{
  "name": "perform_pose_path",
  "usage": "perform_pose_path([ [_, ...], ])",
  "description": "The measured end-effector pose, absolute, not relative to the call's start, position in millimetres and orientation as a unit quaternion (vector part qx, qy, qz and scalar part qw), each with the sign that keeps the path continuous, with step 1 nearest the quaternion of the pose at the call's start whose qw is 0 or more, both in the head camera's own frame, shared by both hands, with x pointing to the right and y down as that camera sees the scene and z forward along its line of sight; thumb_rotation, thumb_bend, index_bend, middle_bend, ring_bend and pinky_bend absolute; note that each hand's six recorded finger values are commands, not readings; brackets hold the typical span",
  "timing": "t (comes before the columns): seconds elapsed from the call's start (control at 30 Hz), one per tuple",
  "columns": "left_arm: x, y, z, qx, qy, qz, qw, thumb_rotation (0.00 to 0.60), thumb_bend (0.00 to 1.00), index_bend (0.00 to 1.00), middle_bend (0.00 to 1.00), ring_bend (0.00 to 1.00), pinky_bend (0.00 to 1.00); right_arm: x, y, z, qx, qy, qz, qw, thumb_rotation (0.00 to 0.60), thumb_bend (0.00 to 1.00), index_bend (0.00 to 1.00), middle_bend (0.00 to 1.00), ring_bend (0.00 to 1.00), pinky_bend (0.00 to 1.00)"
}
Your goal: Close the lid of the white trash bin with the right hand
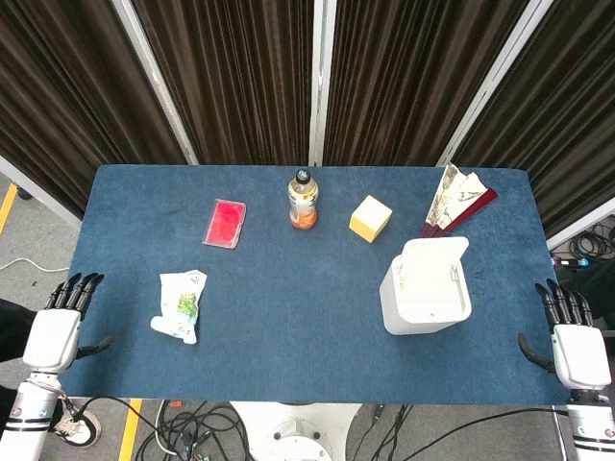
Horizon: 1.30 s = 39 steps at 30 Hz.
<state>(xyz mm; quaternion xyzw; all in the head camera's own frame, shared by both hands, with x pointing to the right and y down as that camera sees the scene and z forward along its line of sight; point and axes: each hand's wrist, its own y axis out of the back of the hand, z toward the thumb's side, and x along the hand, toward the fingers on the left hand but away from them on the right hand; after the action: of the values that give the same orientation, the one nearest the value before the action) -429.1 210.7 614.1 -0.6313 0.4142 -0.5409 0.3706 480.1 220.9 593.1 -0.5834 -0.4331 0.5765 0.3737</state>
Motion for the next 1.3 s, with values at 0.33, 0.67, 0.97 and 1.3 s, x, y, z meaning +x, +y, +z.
perform_pose_path([
  [0.33,-427,209,615,-0.633,0.412,-0.541,0.369,0.6,0.07,0.1,0.1,0.04,0.13,477,218,590,-0.593,-0.434,0.57,0.368,0.504,0.28,0.0,0.0,0.0,0.0],
  [0.67,-426,211,617,-0.636,0.407,-0.542,0.368,0.6,0.07,0.1,0.1,0.04,0.13,473,211,579,-0.601,-0.422,0.565,0.377,0.504,0.28,0.0,0.0,0.0,0.0],
  [0.97,-423,208,616,-0.638,0.404,-0.539,0.372,0.6,0.08,0.1,0.1,0.04,0.13,451,171,542,-0.624,-0.419,0.525,0.399,0.505,0.58,0.0,0.0,0.0,0.0],
  [1.3,-420,209,620,-0.641,0.403,-0.539,0.369,0.6,0.08,0.1,0.1,0.04,0.13,367,77,486,-0.684,-0.375,0.45,0.436,0.496,0.79,0.0,0.03,0.0,0.0],
])
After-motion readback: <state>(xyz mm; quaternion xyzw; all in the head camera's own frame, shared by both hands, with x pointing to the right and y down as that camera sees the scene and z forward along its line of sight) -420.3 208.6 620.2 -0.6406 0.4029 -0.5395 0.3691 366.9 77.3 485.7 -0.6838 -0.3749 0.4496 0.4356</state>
